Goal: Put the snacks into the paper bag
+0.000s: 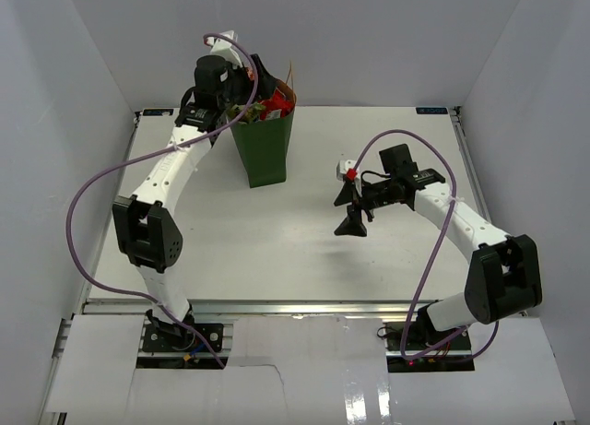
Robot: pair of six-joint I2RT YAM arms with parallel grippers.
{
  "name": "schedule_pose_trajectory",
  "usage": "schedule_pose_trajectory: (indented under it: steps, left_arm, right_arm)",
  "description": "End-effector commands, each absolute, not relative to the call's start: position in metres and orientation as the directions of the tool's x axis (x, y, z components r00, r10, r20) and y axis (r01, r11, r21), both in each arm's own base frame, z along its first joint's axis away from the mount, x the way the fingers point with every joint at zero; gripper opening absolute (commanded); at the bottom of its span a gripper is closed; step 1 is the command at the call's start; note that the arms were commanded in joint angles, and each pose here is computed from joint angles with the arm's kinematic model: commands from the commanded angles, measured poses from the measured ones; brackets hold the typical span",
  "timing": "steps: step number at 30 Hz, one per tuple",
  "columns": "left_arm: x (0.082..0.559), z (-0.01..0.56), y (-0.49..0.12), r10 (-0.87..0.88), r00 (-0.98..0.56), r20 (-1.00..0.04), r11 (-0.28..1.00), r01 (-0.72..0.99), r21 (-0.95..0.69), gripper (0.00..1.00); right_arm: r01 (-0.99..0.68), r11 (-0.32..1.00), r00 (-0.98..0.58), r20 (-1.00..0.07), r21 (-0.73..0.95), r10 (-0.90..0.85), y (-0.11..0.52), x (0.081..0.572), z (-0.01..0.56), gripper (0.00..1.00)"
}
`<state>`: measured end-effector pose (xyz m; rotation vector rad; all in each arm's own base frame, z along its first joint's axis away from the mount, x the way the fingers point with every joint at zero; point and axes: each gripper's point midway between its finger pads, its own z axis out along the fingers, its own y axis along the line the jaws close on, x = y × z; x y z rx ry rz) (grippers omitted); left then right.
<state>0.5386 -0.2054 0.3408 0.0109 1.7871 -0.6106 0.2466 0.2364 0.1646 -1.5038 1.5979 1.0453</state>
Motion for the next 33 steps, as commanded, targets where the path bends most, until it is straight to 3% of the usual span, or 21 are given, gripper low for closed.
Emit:
schedule_pose_trajectory:
  steps: [1, 2, 6, 7, 14, 18, 23, 33]
  left_arm:
    - [0.500, 0.449, -0.211, -0.357, -0.141, -0.923, 0.806, 0.453, -0.381, 0.91]
    - [0.493, 0.459, -0.211, -0.361, -0.126, -0.924, 0.798, 0.471, -0.376, 0.91]
    - [0.448, 0.480, -0.207, -0.319, -0.089, -0.943, 0.778, 0.543, -0.315, 0.92]
    - [0.423, 0.473, -0.201, -0.299, -0.092, -0.950, 0.776, 0.556, -0.298, 0.97]
    - [0.315, 0.377, -0.154, -0.205, -0.136, -0.969, 0.833, 0.496, -0.246, 0.98]
    - [0.273, 0.321, -0.129, -0.185, -0.208, -0.961, 0.870, 0.421, -0.258, 0.98]
    - [0.247, 0.291, -0.115, -0.235, -0.245, -0.941, 0.878, 0.361, -0.313, 0.98]
    - [0.229, 0.279, -0.110, -0.305, -0.276, -0.911, 0.863, 0.325, -0.387, 0.98]
  right_arm:
    - [-0.998, 0.044, -0.049, -0.895, 0.033, -0.442, 0.235, 0.262, 0.187, 0.96]
    - [-0.996, 0.074, -0.074, -0.891, 0.046, -0.448, 0.234, 0.265, 0.190, 0.91]
    - [-0.961, 0.278, -0.142, -0.870, 0.006, -0.472, 0.222, 0.298, 0.209, 0.90]
    - [-0.945, 0.327, -0.153, -0.870, -0.010, -0.468, 0.219, 0.306, 0.216, 0.90]
    - [-0.748, 0.645, -0.200, -0.872, -0.158, -0.446, 0.180, 0.356, 0.253, 0.90]
    - [-0.662, 0.728, -0.235, -0.874, -0.178, -0.426, 0.164, 0.366, 0.252, 0.90]
    - [-0.641, 0.747, -0.244, -0.875, -0.177, -0.417, 0.158, 0.365, 0.253, 0.90]
    - [-0.565, 0.810, -0.245, -0.907, -0.154, -0.344, 0.152, 0.371, 0.271, 0.90]
